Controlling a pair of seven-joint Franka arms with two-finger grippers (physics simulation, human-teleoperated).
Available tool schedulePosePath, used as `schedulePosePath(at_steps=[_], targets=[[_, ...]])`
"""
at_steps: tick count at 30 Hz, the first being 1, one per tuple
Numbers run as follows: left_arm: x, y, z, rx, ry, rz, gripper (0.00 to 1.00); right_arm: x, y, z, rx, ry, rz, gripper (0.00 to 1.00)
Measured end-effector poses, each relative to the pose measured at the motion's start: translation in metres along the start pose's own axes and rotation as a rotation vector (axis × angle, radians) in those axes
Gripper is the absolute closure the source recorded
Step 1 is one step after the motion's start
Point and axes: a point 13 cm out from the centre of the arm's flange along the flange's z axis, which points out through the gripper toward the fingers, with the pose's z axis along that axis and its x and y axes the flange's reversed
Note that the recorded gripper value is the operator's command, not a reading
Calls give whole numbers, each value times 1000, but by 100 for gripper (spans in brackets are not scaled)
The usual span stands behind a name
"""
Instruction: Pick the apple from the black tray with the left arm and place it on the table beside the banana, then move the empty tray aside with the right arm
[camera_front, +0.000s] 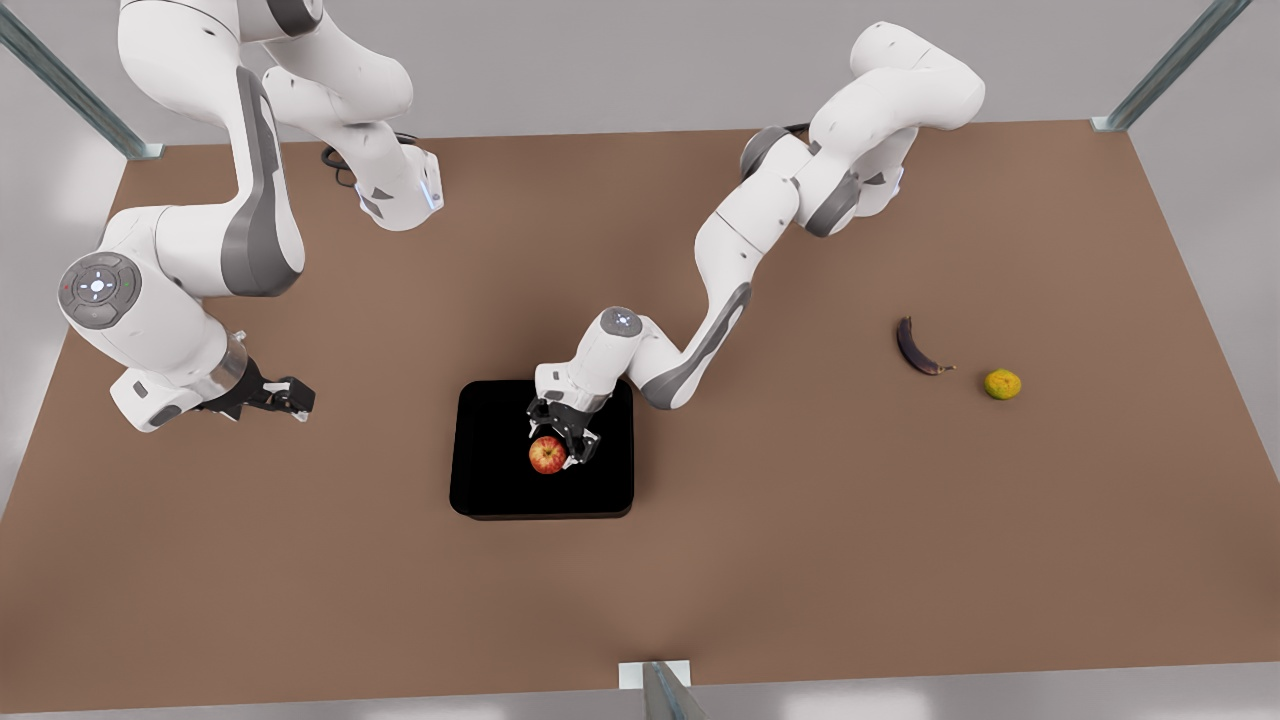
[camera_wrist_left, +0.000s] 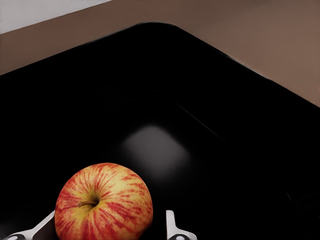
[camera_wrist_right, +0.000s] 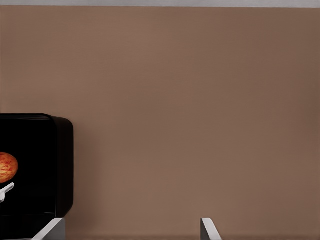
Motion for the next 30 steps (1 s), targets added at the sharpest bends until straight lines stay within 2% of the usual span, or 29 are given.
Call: schedulePosePath(at_steps=[5, 7, 8, 19, 25, 30], targets=[[3, 0, 2, 0, 2, -7, 0, 0, 0, 0, 0, 0, 0, 0], [2, 1, 2, -1, 1, -9, 10, 0, 0, 0, 0, 0, 0, 0], [2, 1, 2, -1, 0, -9, 12, 0, 0, 0, 0, 0, 0, 0], [-3, 1, -1, 0, -9, -18, 15, 0, 0, 0, 0, 0, 0, 0], [-7, 3, -4, -4, -13, -17, 24, 0, 0, 0, 0, 0, 0, 0], [-9, 3, -5, -5, -15, -19, 27, 0, 0, 0, 0, 0, 0, 0]])
